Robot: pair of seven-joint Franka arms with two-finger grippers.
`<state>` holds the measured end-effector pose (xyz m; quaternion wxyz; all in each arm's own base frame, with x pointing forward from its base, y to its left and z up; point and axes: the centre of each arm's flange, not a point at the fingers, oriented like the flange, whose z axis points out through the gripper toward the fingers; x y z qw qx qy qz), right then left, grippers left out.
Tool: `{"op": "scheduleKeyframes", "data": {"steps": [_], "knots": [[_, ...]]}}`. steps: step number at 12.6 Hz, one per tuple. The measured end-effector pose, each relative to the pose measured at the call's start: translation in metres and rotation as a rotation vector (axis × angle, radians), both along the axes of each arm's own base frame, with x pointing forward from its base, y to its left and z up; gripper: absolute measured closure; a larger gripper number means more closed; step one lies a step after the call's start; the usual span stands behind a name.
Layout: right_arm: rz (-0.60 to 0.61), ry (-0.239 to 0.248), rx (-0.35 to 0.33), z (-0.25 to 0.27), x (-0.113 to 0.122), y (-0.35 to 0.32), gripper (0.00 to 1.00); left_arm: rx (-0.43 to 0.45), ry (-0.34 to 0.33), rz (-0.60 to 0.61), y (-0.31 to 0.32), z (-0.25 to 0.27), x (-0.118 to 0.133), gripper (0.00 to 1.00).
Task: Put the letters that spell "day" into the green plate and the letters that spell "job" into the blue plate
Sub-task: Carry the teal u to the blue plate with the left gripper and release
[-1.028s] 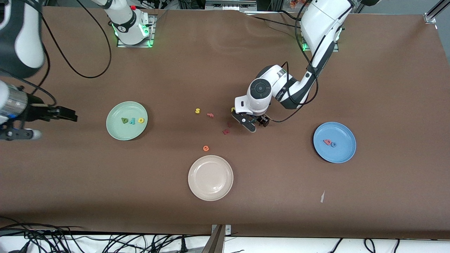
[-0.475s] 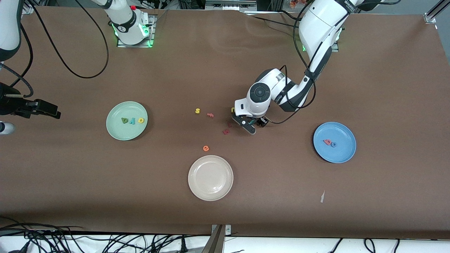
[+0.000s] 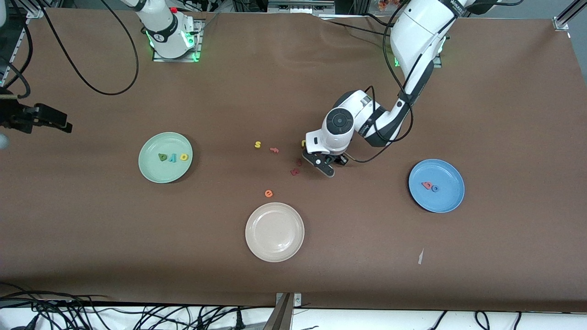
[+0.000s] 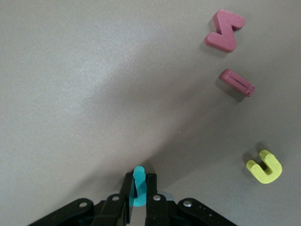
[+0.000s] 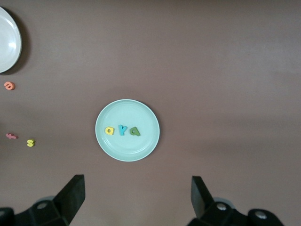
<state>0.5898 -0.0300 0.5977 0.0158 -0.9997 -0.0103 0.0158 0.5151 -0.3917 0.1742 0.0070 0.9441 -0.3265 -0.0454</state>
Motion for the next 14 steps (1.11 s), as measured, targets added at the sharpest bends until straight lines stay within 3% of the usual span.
{"op": "scheduleKeyframes", "data": {"steps": [2,5,8,14], "knots": [[0.001,-0.022,-0.001,-0.001,-0.017,0.003,0.00,-0.001,-0.009,0.017,0.004,0.003,0.007,0.85],[0.004,-0.022,-0.005,-0.006,-0.024,0.006,0.00,0.041,0.007,0.097,0.039,0.042,0.049,0.85],[0.002,-0.019,-0.009,-0.009,-0.023,0.003,0.00,0.042,0.024,0.243,0.103,0.087,0.089,0.85],[-0.006,-0.018,-0.009,-0.009,-0.023,0.000,0.00,0.053,0.070,0.536,0.277,0.092,0.139,0.85]]}}
